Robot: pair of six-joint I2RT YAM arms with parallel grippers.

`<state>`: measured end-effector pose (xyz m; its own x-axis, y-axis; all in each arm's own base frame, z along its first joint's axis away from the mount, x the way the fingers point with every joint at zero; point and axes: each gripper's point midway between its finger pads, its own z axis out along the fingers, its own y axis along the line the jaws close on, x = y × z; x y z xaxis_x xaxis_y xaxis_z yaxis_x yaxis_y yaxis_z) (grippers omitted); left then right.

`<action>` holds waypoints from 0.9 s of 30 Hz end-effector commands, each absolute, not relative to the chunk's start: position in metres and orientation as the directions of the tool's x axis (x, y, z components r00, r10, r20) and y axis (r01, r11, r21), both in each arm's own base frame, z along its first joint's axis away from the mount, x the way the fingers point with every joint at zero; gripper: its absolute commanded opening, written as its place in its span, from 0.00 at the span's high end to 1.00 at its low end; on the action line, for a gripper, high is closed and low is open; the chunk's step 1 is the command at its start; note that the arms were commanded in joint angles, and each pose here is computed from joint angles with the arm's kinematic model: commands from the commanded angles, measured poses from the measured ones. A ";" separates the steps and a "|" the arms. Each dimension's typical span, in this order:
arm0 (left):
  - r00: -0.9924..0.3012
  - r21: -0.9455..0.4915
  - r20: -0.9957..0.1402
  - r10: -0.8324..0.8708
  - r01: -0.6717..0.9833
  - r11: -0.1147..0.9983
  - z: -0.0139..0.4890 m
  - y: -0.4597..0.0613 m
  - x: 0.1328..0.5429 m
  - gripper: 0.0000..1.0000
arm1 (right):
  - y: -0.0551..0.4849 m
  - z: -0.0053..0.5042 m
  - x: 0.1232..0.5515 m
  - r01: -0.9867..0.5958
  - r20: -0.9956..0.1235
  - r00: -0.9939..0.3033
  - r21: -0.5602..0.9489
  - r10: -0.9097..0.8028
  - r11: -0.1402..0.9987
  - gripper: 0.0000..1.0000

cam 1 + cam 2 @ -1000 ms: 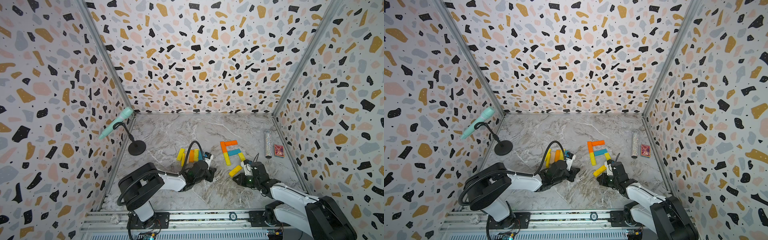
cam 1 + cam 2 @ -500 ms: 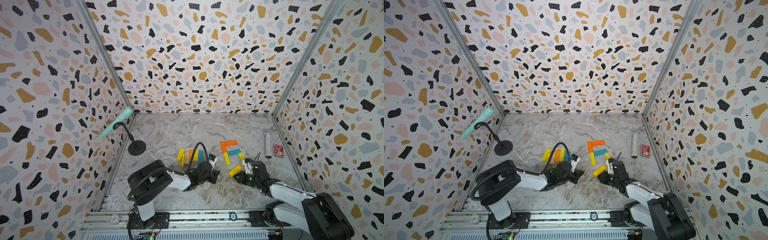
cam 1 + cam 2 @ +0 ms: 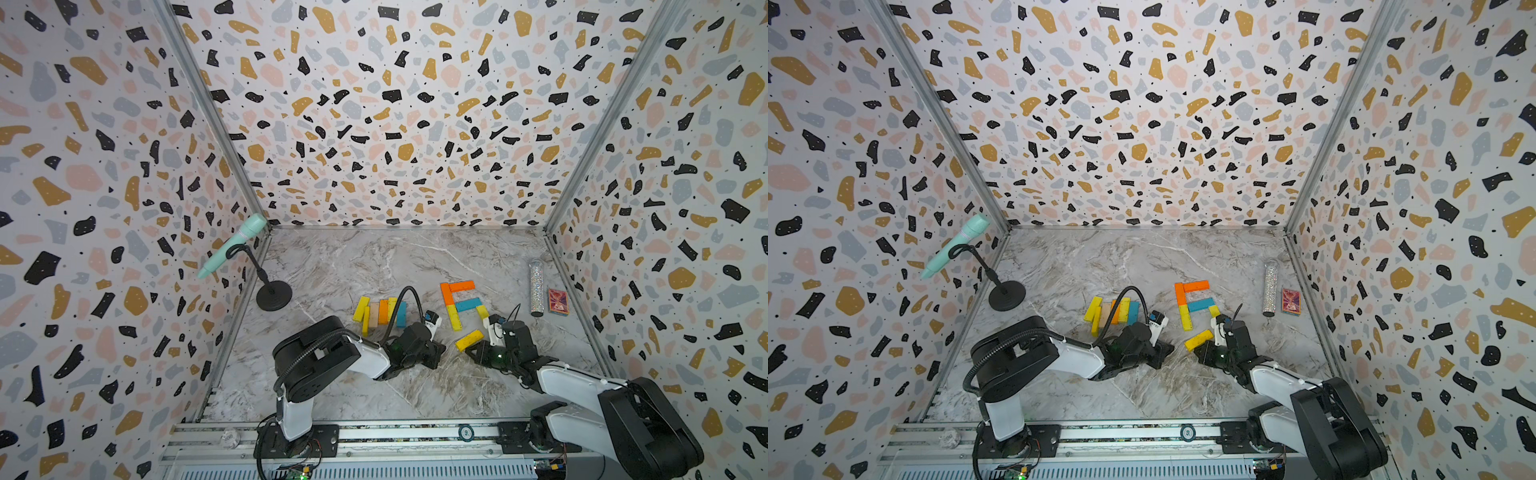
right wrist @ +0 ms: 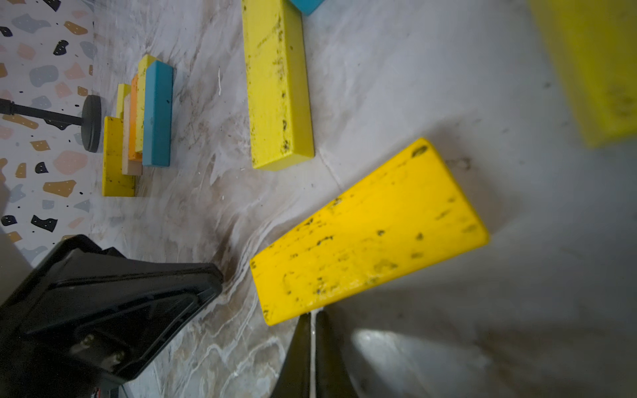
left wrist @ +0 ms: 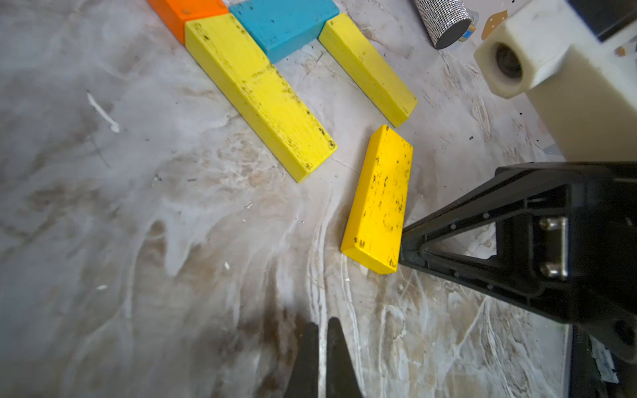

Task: Assemble the number 6 with building blocks
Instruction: Assemble the building block at the center of the board.

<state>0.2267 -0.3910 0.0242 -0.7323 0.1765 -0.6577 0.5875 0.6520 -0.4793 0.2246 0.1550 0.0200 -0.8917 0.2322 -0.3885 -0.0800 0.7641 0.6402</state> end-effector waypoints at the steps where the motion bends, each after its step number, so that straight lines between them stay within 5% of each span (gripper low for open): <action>1: -0.707 -0.490 -0.689 0.162 0.619 0.615 0.038 -0.405 0.228 1.00 | 0.151 0.019 0.229 -0.058 -0.389 -0.887 0.629 0.248 0.775 0.92; 27: -0.714 -0.487 -0.678 0.173 0.613 0.622 0.019 -0.423 0.239 1.00 | 0.147 0.031 0.218 -0.102 -0.444 -0.850 0.667 0.283 0.738 0.91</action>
